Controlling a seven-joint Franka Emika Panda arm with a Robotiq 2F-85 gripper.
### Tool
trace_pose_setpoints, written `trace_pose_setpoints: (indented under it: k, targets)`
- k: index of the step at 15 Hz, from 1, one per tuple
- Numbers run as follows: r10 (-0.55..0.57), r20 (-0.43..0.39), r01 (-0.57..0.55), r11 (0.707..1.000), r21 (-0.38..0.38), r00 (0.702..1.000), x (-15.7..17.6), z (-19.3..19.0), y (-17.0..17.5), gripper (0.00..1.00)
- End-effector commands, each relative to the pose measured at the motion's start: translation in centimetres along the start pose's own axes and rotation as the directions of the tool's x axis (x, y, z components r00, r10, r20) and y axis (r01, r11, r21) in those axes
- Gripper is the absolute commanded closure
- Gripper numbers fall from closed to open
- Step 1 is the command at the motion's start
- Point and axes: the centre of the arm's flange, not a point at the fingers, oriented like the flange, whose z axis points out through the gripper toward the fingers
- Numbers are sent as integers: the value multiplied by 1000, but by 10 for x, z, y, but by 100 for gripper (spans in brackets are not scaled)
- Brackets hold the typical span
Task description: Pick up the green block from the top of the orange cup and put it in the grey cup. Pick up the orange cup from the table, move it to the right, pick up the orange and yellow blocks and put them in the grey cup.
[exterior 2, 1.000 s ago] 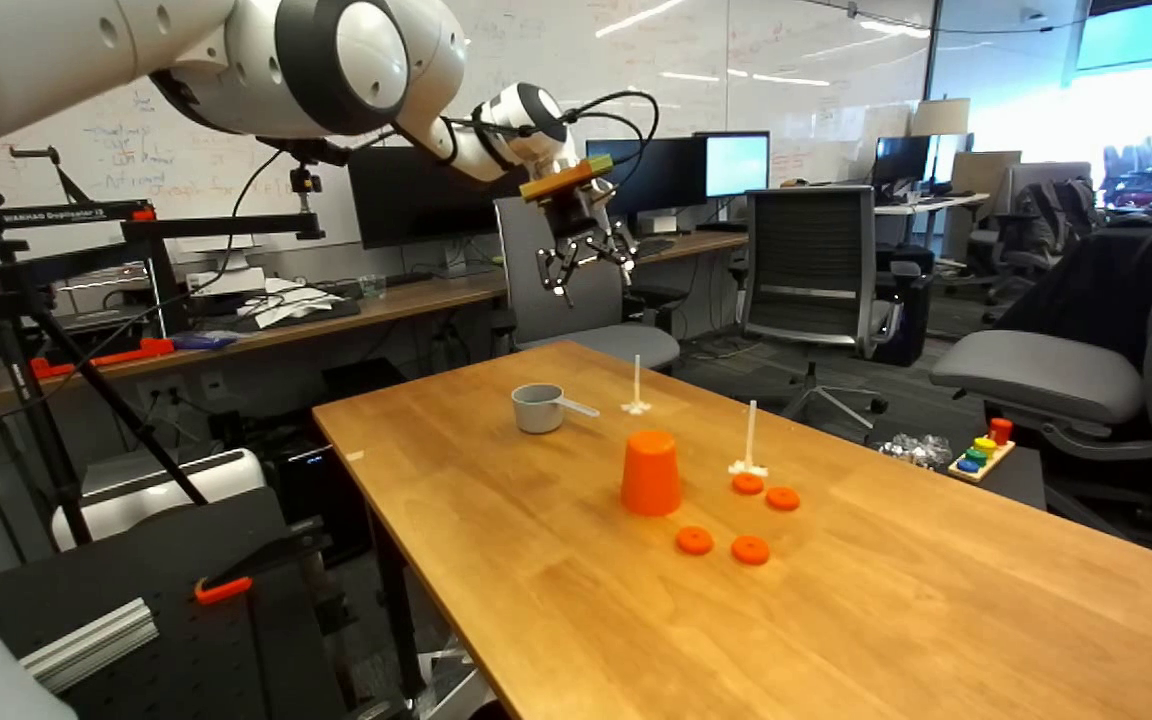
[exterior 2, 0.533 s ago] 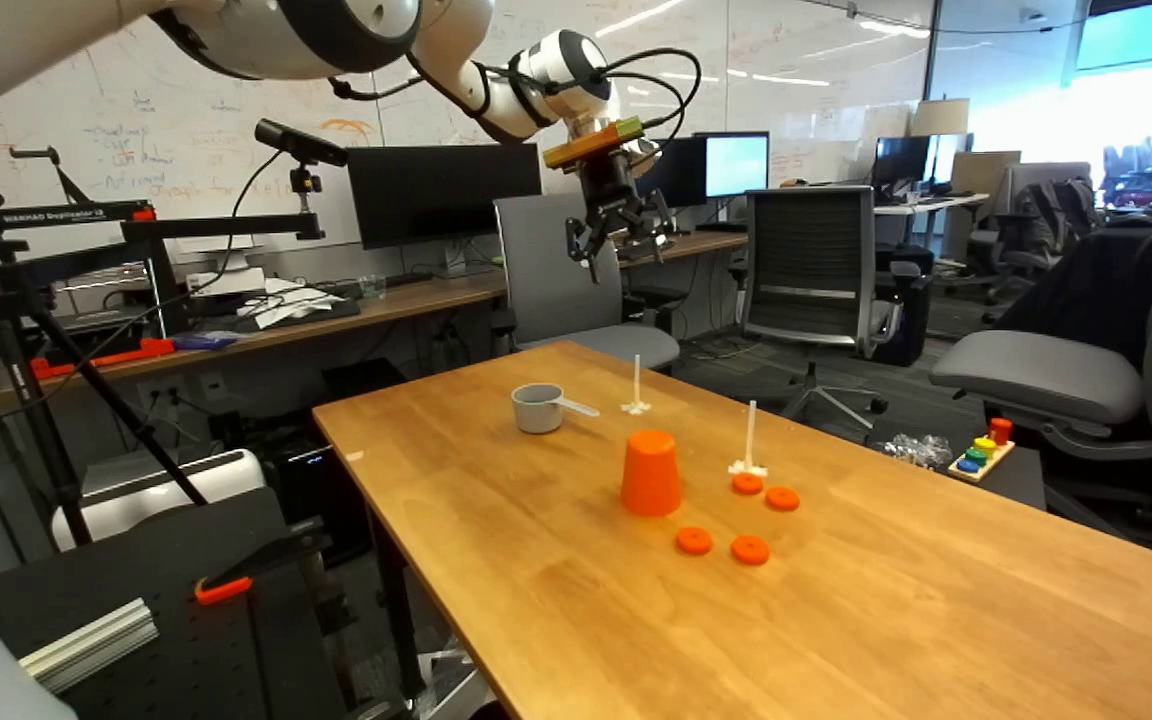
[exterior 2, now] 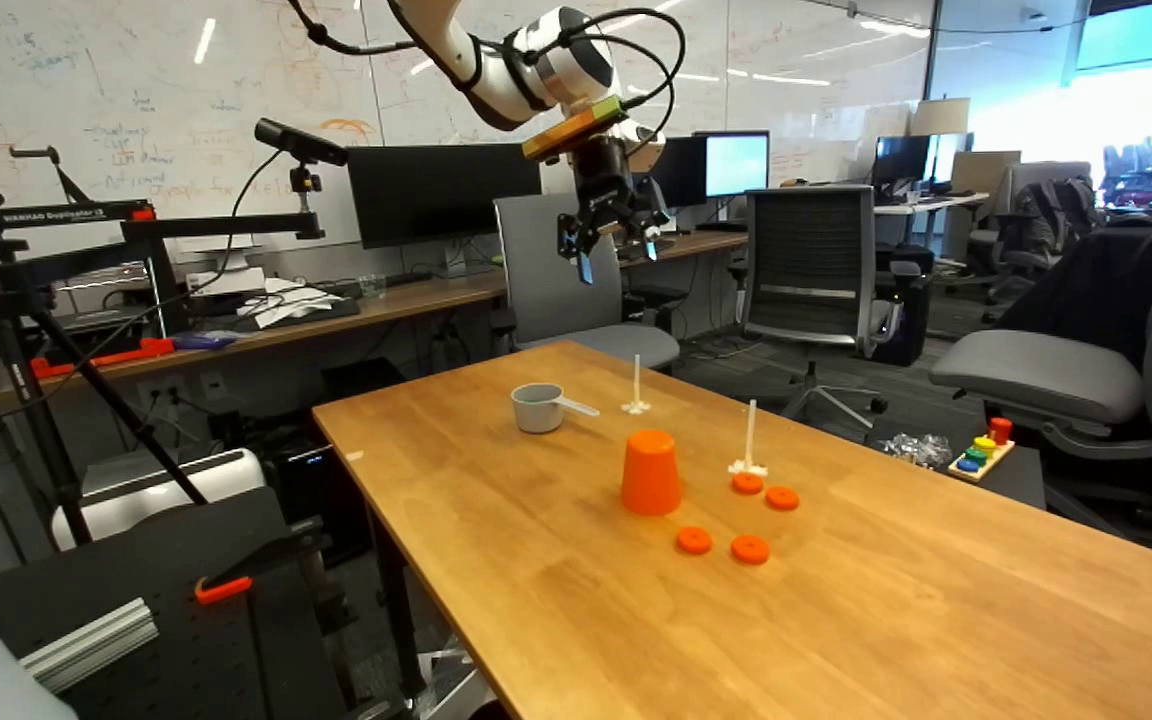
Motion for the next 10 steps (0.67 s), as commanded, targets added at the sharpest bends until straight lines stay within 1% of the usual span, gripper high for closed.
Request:
trace_pose_setpoints:
  k: [1, 2, 4, 8, 10]
  targets:
    - [30, 56, -30, 1000, -6, 998, -71, 37, -17, 0]
    - [12, 35, -12, 1000, -9, 999, -13, 9, -6, 0]
    - [14, 65, -13, 1000, -17, 998, -23, 18, -11, 0]
    - [14, 76, -12, 1000, -21, 997, -29, 22, -13, 0]
    - [47, -58, -48, 999, -1, 997, -27, 16, -16, 0]
